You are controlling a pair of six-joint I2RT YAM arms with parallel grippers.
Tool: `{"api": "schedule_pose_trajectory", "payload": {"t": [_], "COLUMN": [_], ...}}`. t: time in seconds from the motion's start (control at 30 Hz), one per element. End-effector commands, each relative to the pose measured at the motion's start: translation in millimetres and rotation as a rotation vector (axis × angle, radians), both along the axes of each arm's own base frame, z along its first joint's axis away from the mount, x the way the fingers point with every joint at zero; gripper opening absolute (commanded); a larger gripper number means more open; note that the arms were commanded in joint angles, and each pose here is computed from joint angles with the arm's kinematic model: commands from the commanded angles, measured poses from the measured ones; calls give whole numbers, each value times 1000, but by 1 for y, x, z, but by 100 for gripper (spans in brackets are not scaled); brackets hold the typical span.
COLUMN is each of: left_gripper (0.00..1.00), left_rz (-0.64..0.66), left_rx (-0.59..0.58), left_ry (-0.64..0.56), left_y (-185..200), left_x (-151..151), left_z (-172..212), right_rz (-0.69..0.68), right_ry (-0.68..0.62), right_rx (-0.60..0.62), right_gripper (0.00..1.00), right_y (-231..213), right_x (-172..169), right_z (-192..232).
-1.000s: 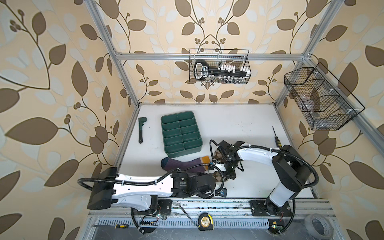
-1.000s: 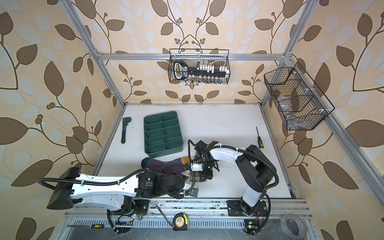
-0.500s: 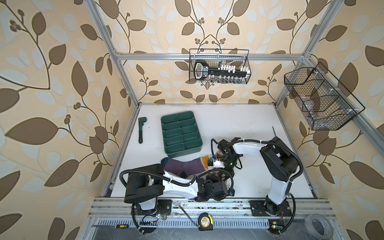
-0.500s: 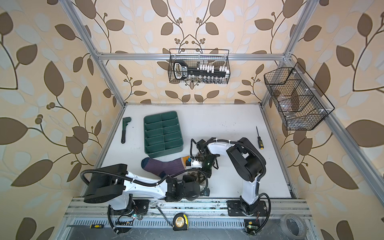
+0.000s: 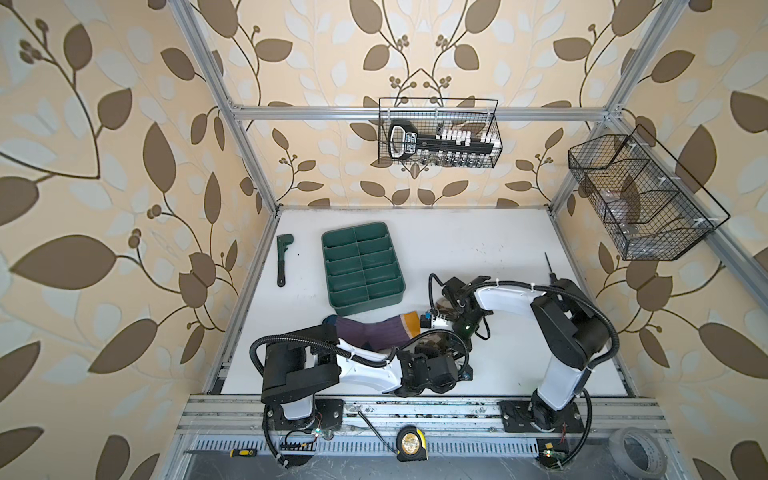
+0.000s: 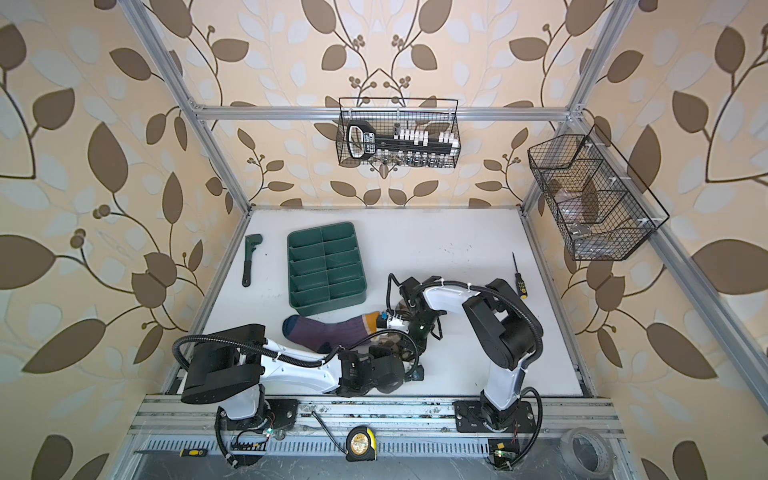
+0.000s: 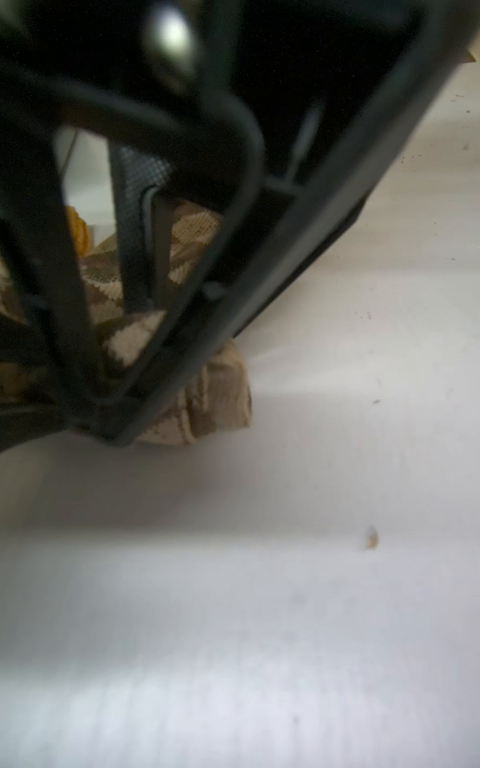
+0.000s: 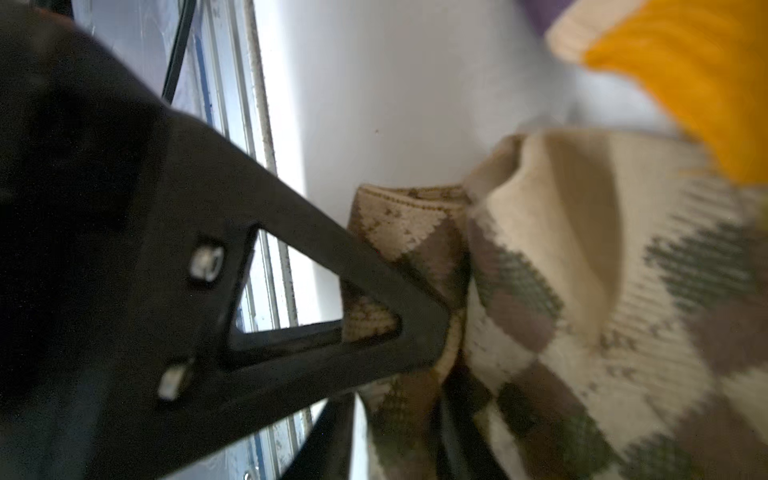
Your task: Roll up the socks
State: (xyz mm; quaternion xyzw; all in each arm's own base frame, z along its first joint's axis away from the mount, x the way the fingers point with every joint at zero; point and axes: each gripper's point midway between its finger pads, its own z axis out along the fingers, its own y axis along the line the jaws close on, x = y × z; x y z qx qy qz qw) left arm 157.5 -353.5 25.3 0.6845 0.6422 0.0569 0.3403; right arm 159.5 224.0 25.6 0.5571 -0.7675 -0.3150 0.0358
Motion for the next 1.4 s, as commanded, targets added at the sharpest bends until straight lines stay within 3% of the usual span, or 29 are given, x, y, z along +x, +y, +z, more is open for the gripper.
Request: {"api": "schedule_pose_trajectory", "payload": {"t": [0.0, 0.17, 0.27, 0.43, 0.53, 0.6, 0.7, 0.77, 0.87, 0.93, 1.2, 1.37], "left_gripper": [0, 0, 0, 0, 0, 0, 0, 0, 0, 0, 0, 0], "left_rz": [15, 8, 20, 30, 52, 75, 111, 120, 146, 156, 186, 190], "left_rx": [47, 40, 58, 64, 68, 67, 49, 41, 51, 60, 68, 63], "left_ry": [174, 341, 456, 635, 757, 849, 1012, 1114, 1245, 1322, 1395, 1396], "left_y": [13, 8, 7, 7, 7, 8, 5, 3, 3, 3, 5, 5], "left_x": [-6, -6, -8, -12, -10, -7, -2, 0, 6, 10, 30, 35], "left_z": [-28, -28, -27, -21, -18, -18, -17, -14, -13, -13, -18, -20], "right_rz": [-71, -277, -524, -962, -1214, -1344, -1407, -1306, -1001, -827, -65, 386], "right_ry": [-156, -430, -636, -920, -1108, -1237, -1407, -1450, -1461, -1459, -1413, -1402], "right_rx": [21, 70, 40, -125, -203, -194, -123, -11, 194, 243, 94, -220], "right_gripper": [48, 54, 57, 59, 58, 57, 56, 54, 46, 45, 47, 47], "right_y": [-12, -42, -79, -165, -217, -242, -253, -232, -180, -158, -96, -72], "right_x": [22, 65, 111, 167, 175, 166, 141, 122, 88, 67, 22, 22], "right_z": [9, 49, 74, 114, 156, 187, 230, 244, 244, 230, 133, 79]}}
